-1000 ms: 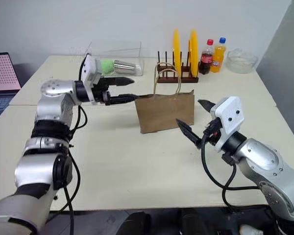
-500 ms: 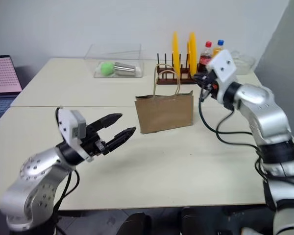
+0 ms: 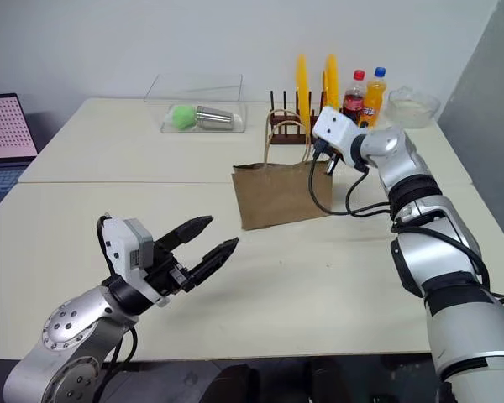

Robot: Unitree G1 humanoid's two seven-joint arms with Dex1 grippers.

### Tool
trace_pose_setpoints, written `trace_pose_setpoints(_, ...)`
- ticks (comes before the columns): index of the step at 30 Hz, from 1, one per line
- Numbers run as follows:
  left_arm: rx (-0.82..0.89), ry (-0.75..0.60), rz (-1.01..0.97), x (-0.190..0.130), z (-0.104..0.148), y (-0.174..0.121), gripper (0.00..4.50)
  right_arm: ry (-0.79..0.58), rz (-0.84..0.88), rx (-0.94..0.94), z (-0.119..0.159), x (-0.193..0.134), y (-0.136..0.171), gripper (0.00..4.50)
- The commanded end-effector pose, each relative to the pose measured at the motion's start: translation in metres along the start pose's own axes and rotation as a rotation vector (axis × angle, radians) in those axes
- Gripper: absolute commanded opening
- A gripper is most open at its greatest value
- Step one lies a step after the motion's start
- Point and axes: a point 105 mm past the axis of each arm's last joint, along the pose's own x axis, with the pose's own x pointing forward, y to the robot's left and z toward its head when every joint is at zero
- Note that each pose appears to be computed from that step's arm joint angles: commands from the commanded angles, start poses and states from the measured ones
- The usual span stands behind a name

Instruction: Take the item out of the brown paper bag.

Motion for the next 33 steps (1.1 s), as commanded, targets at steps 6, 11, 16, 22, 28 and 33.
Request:
trace_pose_setpoints(6,0.071,0.035,-0.075,-0.008,-0.005,-0.009,3.47,-0.078,0.335,-0.175,0.016,-0.027,0.016,0.05)
trace_pose_setpoints(11,0.099,0.080,-0.116,-0.018,-0.012,-0.010,3.47,-0.112,0.515,-0.219,0.009,-0.049,0.034,0.05)
trace_pose_setpoints(16,0.115,0.091,-0.135,-0.023,-0.014,-0.005,3.47,-0.155,0.568,-0.210,0.012,-0.059,0.050,0.05)
trace_pose_setpoints(22,0.112,0.100,-0.196,-0.026,-0.013,-0.005,3.47,-0.195,0.605,-0.196,0.017,-0.072,0.068,0.05)
trace_pose_setpoints(28,0.231,0.152,-0.297,-0.025,-0.015,0.000,3.63,-0.292,0.542,-0.136,0.029,-0.102,0.083,0.21)
trace_pose_setpoints(33,0.358,0.198,-0.482,-0.020,-0.024,-0.008,4.50,-0.291,0.508,0.017,0.020,-0.131,0.125,1.57)
